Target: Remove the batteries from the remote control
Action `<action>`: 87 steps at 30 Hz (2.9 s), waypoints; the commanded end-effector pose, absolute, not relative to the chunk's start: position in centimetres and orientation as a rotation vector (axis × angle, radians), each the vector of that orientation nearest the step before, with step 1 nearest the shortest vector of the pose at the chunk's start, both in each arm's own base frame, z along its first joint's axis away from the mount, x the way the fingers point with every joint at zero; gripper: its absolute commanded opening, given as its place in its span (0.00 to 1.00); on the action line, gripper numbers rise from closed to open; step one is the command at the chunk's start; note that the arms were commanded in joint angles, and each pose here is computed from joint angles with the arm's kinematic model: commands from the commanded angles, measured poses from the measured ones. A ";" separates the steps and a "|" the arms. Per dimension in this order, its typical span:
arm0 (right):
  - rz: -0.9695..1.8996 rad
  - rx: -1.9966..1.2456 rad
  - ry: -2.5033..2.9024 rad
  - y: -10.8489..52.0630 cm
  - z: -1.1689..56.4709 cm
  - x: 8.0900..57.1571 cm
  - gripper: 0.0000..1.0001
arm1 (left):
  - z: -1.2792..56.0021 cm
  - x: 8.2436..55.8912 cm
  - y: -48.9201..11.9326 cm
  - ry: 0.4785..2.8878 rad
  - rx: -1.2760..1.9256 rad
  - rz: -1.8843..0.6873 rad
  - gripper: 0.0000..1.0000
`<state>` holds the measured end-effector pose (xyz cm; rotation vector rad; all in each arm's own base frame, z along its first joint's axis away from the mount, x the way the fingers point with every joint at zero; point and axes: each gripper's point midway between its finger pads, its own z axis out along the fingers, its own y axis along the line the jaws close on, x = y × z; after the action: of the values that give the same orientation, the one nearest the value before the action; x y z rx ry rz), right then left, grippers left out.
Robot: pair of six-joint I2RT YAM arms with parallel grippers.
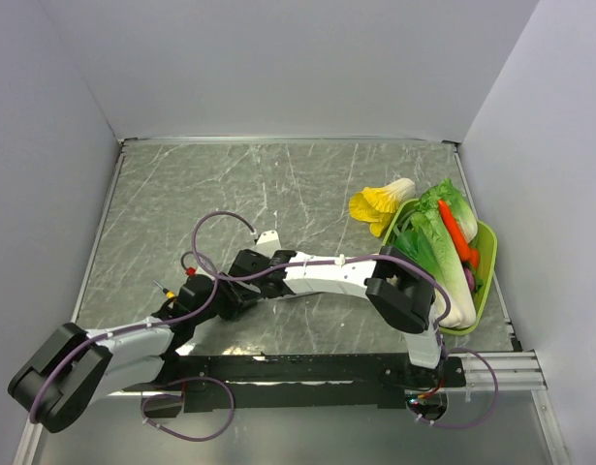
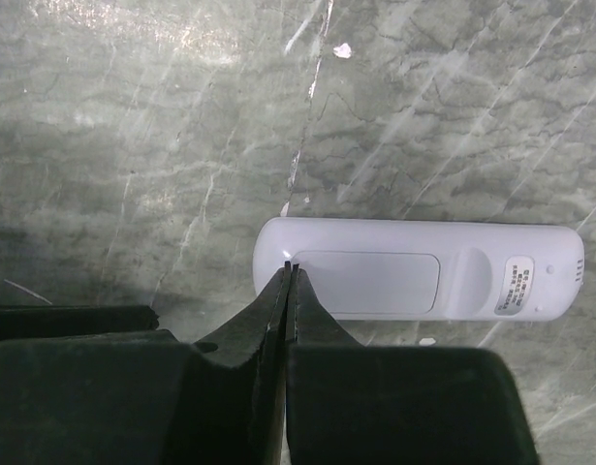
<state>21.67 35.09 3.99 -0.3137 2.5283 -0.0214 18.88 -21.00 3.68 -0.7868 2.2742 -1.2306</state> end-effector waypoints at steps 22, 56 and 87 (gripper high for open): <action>-0.164 -0.299 2.404 31.2 8.8 22.6 0.00 | -0.1 16.4 -18.6 2.341 -0.869 -1.122 0.43; 0.097 -0.166 2.376 27.8 13.4 32.9 0.14 | 1.1 17.4 -18.8 2.340 -0.845 -1.083 0.59; 0.589 -0.342 2.329 27.5 14.0 23.4 0.98 | 8.4 21.3 2.9 1.822 -1.587 0.188 0.85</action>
<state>23.39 27.09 11.39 -0.3251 2.4292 0.5190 20.65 0.31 8.51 -1.5990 1.7756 0.0346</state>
